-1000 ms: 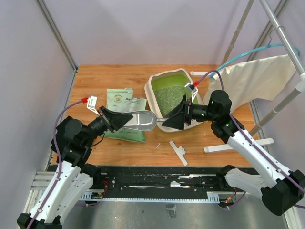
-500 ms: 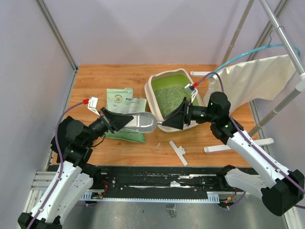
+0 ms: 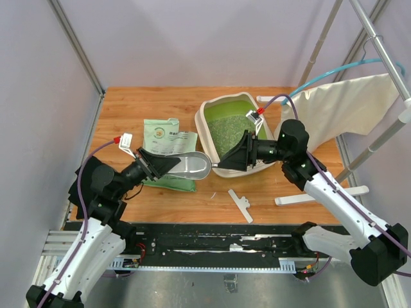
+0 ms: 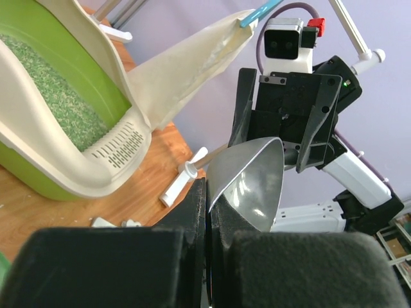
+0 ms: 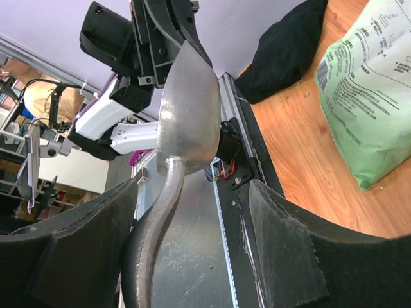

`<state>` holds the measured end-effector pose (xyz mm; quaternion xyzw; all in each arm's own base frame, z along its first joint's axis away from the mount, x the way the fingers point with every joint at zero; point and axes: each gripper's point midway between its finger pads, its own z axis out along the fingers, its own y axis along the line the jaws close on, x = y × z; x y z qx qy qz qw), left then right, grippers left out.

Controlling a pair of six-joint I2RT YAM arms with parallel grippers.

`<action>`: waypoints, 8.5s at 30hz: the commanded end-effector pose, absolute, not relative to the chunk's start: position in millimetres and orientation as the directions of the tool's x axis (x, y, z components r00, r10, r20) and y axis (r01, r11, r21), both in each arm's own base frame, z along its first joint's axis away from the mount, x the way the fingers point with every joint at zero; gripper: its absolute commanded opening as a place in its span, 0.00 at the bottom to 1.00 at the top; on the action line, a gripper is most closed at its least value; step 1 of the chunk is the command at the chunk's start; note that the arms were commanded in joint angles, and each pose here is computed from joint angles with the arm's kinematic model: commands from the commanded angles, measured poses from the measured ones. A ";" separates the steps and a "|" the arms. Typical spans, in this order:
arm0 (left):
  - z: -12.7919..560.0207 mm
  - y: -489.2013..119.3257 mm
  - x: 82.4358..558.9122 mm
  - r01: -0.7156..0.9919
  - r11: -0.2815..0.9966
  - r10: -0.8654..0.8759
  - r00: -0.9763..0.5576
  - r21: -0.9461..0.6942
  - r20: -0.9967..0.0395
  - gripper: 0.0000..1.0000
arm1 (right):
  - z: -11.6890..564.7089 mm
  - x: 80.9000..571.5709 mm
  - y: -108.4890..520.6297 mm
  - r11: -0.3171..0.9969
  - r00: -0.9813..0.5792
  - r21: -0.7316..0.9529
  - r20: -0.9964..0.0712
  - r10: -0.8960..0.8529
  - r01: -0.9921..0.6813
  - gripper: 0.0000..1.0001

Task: Fill the litter box with clean litter
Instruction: 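Pick up the spatula from the center of the board, then scoop the cat litter from the cat litter bag.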

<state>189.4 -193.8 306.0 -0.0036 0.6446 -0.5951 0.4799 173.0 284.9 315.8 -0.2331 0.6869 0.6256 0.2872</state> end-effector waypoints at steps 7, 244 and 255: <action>332.0 -185.1 192.1 0.602 0.339 -0.607 -0.447 -0.723 -0.657 0.00 | 339.4 165.1 281.3 0.071 -0.698 0.699 -0.715 0.042 -0.712 0.78; 375.9 -167.9 236.0 0.729 0.398 0.146 0.550 0.558 -0.822 0.01 | 275.2 180.5 315.2 0.638 -0.592 0.018 -0.397 -0.702 -0.769 0.01; 312.2 -162.0 195.7 0.838 0.302 0.260 0.386 0.454 -0.885 0.01 | 243.4 224.0 303.0 0.778 -0.707 -0.058 -0.378 -0.598 -0.626 0.01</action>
